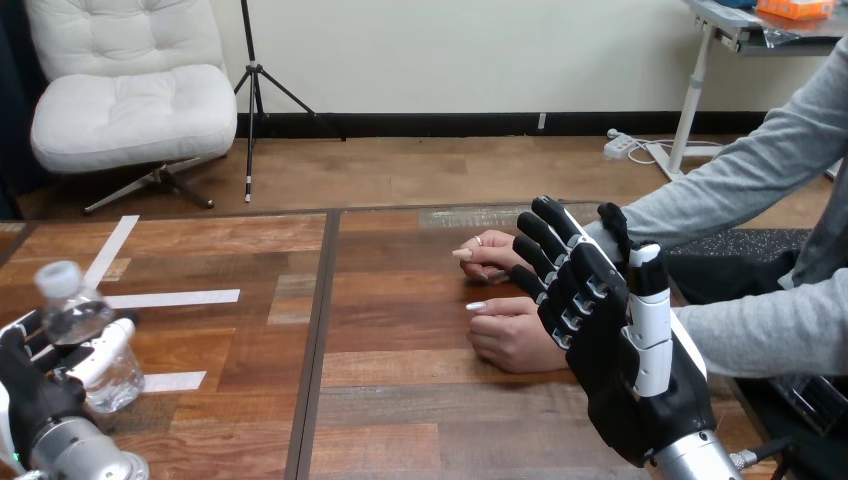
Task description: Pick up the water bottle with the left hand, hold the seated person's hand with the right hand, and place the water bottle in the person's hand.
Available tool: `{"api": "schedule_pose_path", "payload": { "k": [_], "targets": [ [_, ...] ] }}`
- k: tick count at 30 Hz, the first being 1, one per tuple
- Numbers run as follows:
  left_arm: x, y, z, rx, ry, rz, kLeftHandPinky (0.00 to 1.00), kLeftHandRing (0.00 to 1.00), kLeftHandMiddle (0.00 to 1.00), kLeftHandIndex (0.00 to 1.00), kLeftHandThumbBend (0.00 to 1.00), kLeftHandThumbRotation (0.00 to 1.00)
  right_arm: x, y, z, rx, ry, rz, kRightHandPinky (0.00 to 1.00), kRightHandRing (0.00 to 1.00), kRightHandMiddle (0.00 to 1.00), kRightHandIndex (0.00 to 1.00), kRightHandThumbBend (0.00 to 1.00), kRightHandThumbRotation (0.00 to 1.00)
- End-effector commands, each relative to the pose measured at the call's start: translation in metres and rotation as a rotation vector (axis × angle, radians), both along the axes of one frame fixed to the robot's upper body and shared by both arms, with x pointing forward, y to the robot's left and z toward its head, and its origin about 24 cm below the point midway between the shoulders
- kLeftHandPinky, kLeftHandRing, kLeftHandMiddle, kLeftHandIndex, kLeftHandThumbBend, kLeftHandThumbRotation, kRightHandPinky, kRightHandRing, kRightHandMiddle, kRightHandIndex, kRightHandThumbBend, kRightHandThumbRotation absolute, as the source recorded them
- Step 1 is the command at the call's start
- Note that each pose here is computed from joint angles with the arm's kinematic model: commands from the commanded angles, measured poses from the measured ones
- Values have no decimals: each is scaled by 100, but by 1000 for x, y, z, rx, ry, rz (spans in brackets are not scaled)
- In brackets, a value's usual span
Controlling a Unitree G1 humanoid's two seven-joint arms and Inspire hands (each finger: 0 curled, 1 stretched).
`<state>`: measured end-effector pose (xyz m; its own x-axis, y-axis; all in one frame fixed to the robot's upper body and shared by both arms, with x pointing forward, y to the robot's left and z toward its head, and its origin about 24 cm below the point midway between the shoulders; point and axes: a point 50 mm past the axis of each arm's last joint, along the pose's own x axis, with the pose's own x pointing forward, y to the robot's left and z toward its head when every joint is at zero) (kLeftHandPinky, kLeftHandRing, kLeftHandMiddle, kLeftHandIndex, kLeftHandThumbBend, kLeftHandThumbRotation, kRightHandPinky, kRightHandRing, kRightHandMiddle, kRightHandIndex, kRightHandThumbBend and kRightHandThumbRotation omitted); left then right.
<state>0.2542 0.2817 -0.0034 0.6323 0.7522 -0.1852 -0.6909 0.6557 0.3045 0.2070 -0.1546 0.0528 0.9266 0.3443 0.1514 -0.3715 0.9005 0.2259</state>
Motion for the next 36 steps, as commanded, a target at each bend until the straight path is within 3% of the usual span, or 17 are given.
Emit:
{"api": "schedule_pose_path", "payload": {
  "k": [1, 11, 36],
  "targets": [
    [14, -1, 15, 72, -60, -40, 36, 41, 46, 49, 70, 0, 10, 4, 21, 17, -110, 19, 100, 99, 98, 97, 82, 100],
    [13, -1, 15, 100, -71, -44, 36, 40, 44, 48, 75, 0, 10, 4, 21, 20, -106, 15, 100, 100, 98, 97, 82, 100],
    [13, -1, 13, 93, -75, -62, 37, 41, 45, 47, 75, 0, 9, 4, 20, 19, -104, 12, 100, 99, 97, 97, 84, 100]
  ]
}}
